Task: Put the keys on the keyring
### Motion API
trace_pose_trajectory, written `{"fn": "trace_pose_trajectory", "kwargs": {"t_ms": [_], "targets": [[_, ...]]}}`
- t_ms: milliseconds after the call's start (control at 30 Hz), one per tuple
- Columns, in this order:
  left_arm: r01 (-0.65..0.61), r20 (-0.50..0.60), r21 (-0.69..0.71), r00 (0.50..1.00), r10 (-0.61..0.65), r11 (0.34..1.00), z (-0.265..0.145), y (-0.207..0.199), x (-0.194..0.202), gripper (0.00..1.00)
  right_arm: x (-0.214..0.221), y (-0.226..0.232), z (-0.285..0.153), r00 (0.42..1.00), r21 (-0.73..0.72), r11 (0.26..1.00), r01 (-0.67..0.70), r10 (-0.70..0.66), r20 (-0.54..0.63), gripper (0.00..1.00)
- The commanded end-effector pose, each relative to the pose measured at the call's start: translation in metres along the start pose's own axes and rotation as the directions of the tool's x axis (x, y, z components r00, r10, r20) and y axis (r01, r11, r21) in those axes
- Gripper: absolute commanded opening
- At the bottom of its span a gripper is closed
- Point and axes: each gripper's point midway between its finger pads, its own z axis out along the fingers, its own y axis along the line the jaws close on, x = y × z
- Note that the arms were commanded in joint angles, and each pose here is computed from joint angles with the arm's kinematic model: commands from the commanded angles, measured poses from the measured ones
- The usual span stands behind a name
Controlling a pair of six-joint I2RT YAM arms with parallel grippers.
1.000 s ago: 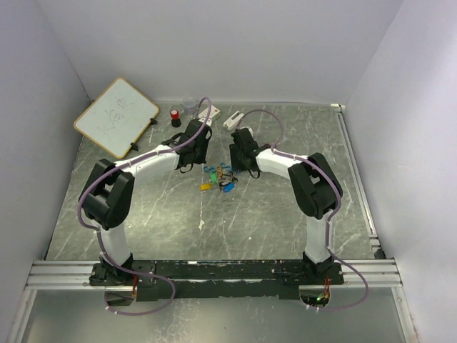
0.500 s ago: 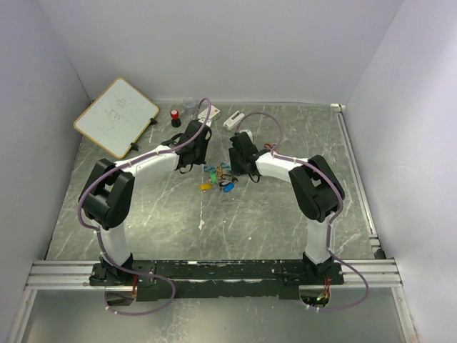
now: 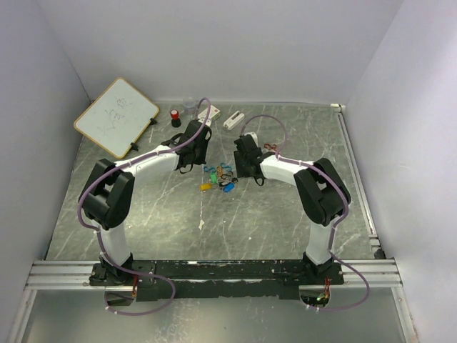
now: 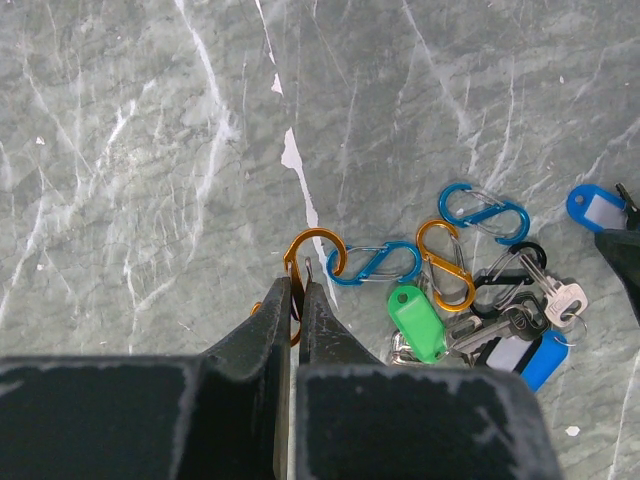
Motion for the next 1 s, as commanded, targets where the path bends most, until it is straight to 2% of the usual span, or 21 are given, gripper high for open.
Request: {"fn": "trace_pose_trajectory", "kwargs": {"t_ms": [0, 367, 700, 967], "targets": [[0.025, 0.026, 0.020, 0.999, -0.026, 0.999, -0.009, -0.001, -0.011, 0.07, -0.003, -0.014, -0.008, 1.000, 0.033, 0.999, 0.027, -0.027, 0.002, 0.53], [0.023, 0.031, 0.019, 0.999, -0.024, 1.000, -0.011, 0.000, -0.012, 0.07, -0.019, 0.005, -0.024, 0.998, -0.068, 0.996, -0.061, 0.063, 0.023, 0.52], [0.020, 0.031, 0.023, 0.999, -0.021, 1.000, -0.010, -0.001, -0.012, 0.07, -0.013, 0.007, -0.026, 0.983, -0.081, 0.980, -0.182, 0.181, -0.017, 0.42], [0.019, 0.031, 0.023, 0.999, -0.019, 1.000, -0.010, -0.001, -0.012, 0.07, -0.006, -0.004, -0.025, 0.974, -0.064, 0.972, -0.227, 0.225, -0.040, 0.35]]}}
